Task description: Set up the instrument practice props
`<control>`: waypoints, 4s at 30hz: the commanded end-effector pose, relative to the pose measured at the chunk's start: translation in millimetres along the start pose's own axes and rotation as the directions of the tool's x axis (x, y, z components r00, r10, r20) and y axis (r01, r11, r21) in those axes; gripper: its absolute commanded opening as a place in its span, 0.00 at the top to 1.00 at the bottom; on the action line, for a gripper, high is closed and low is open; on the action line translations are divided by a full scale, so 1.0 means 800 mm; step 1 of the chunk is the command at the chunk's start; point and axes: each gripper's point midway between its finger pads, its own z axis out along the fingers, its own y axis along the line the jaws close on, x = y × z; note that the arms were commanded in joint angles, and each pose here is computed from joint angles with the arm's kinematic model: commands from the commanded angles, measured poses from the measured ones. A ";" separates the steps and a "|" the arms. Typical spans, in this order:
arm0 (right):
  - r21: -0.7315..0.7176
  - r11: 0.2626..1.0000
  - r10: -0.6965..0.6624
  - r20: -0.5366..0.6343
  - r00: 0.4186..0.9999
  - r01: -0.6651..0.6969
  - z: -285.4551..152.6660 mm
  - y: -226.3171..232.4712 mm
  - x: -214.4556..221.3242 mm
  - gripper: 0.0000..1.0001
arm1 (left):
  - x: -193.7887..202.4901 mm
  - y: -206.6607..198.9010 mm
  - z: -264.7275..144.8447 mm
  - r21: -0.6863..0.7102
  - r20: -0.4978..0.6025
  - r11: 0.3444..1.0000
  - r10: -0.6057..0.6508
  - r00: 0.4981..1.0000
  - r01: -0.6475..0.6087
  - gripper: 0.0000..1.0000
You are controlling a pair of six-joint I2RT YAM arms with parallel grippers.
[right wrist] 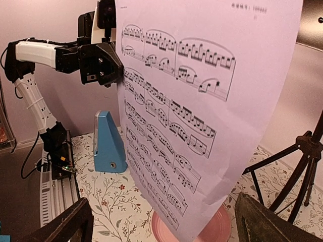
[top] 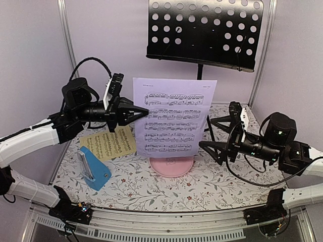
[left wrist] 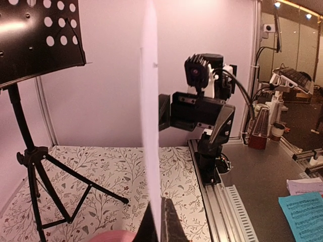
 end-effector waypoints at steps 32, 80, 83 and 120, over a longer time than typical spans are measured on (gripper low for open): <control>-0.248 0.965 0.124 0.165 0.978 -0.081 0.044 0.021 -0.074 0.68 | -0.035 0.005 -0.015 0.066 0.071 0.998 0.006 0.997 -0.011 1.00; 0.714 0.700 -0.385 0.345 0.856 0.027 -0.051 -0.204 -0.342 1.00 | -0.188 0.286 0.072 -0.712 -0.059 0.672 0.232 0.971 -0.204 0.57; 0.726 0.687 -0.394 0.330 0.858 0.036 -0.047 -0.209 -0.341 1.00 | -0.187 0.288 0.076 -0.714 -0.059 0.669 0.234 0.970 -0.205 0.57; 0.772 0.633 -0.426 0.281 0.860 0.062 -0.037 -0.229 -0.331 1.00 | -0.198 0.279 0.102 -0.763 -0.056 0.598 0.315 0.947 -0.244 0.69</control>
